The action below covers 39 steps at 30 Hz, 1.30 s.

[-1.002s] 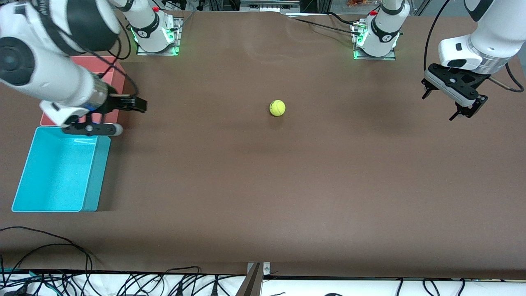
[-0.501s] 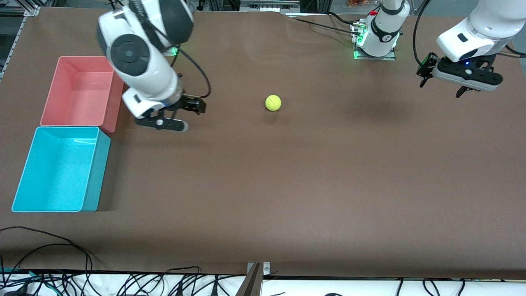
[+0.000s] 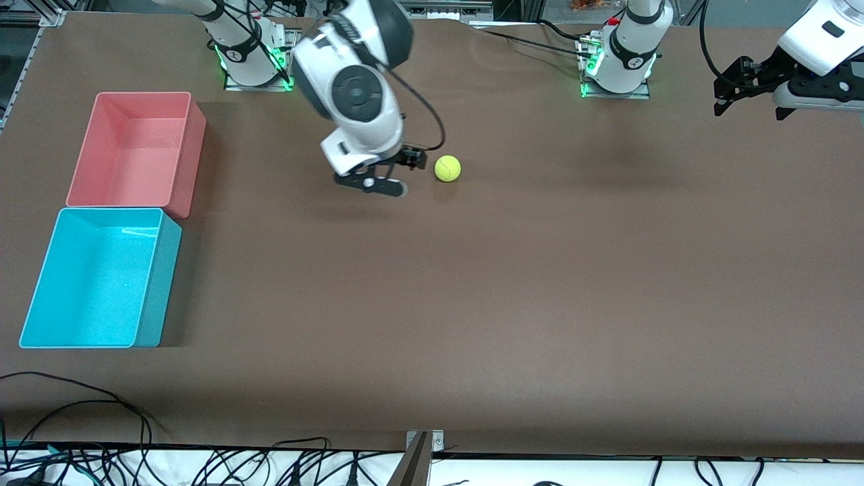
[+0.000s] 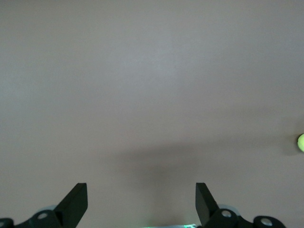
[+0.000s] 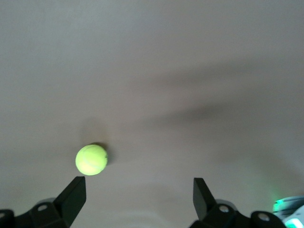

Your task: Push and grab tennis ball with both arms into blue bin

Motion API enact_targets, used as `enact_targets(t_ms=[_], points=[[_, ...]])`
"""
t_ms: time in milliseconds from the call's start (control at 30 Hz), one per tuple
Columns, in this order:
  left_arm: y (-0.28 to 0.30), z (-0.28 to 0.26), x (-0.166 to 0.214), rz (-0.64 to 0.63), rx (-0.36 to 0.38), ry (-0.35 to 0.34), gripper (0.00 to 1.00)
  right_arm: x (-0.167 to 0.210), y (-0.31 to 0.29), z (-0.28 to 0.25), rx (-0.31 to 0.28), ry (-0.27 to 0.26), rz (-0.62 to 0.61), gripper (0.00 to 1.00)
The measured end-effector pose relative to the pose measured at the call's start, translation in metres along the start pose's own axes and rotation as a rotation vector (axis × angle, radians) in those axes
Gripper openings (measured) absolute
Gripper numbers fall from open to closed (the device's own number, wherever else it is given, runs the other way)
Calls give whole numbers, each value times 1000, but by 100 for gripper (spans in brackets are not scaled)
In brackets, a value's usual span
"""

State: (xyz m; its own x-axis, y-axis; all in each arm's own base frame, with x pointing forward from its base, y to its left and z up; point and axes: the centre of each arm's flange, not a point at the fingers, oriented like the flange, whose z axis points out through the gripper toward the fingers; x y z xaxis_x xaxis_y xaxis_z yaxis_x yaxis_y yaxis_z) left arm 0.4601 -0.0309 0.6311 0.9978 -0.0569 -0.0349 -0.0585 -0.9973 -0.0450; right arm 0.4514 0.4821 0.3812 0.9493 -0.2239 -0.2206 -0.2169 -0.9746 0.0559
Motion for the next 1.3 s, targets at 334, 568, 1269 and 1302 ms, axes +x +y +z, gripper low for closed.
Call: enact_targets(t_ms=[334, 568, 1269, 1302], points=[[-2, -5, -2, -30, -1, -3, 100, -56, -64, 86, 7, 52, 42, 100], [-7, -3, 0, -45, -3, -7, 100, -71, -84, 137, 9, 75, 23, 100], [-16, -4, 2, -63, -4, -5, 100, -82, -85, 190, -38, 174, -63, 100], [-16, -5, 2, -63, -4, -4, 100, -81, -85, 191, -43, 179, -67, 100]])
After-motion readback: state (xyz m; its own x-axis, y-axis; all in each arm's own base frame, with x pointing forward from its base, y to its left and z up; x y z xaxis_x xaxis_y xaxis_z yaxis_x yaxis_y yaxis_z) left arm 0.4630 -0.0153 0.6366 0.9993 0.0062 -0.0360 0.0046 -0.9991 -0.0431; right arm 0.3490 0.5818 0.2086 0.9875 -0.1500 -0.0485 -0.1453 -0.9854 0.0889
